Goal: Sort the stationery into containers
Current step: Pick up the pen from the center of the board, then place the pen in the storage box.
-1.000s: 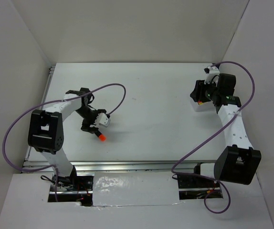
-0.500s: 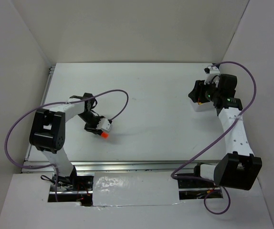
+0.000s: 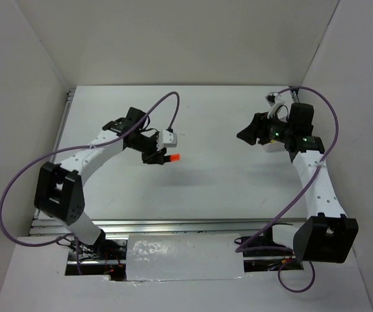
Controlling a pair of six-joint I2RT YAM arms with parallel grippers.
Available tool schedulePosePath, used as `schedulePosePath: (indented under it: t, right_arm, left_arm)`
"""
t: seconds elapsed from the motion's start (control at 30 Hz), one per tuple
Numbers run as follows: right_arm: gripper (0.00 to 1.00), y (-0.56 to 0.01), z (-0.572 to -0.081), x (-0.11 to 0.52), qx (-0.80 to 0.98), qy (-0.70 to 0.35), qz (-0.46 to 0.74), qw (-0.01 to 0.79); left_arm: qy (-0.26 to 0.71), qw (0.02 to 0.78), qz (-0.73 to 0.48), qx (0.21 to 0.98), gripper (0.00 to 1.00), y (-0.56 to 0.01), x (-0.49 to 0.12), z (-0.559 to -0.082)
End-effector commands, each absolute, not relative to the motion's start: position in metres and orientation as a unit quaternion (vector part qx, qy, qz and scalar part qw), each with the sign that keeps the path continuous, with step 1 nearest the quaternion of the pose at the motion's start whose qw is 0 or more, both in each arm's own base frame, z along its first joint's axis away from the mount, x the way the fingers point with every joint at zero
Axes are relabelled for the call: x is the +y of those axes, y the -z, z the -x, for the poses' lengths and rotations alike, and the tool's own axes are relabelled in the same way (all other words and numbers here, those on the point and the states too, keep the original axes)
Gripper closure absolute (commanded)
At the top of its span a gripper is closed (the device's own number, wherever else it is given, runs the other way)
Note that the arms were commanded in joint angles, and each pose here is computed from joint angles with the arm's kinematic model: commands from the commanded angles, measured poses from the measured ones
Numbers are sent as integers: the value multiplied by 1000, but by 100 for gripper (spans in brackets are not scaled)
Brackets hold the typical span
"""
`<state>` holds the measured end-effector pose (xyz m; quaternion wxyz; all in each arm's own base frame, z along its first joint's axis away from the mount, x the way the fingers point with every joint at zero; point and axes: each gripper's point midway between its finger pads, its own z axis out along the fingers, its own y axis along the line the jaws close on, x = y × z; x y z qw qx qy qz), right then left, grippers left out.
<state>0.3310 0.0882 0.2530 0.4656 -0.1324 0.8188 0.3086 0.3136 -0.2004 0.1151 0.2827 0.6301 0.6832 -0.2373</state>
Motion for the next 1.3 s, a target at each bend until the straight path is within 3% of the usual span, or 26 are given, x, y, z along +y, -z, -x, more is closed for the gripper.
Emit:
schedulePosePath:
  t: [0.0,0.4,0.97,1.27]
  right_arm:
    - [36,-272,-308,130,783,-400,171,445]
    - [39,-257,-274,207,772,-482,202,362]
    - [37,-226,-273,242,797,-516,173,263]
    - [43,-228,-278,251,792,-525,170,260]
  left_arm:
    - [327,341,-542,695,88,-184,-254,-292]
    - [324,360,-488,726,86,-199,-306,-288]
    - [329,366,-509,707,83,-207,-310,-283]
    - [315,373,-539,687,83,-212,-318,-276]
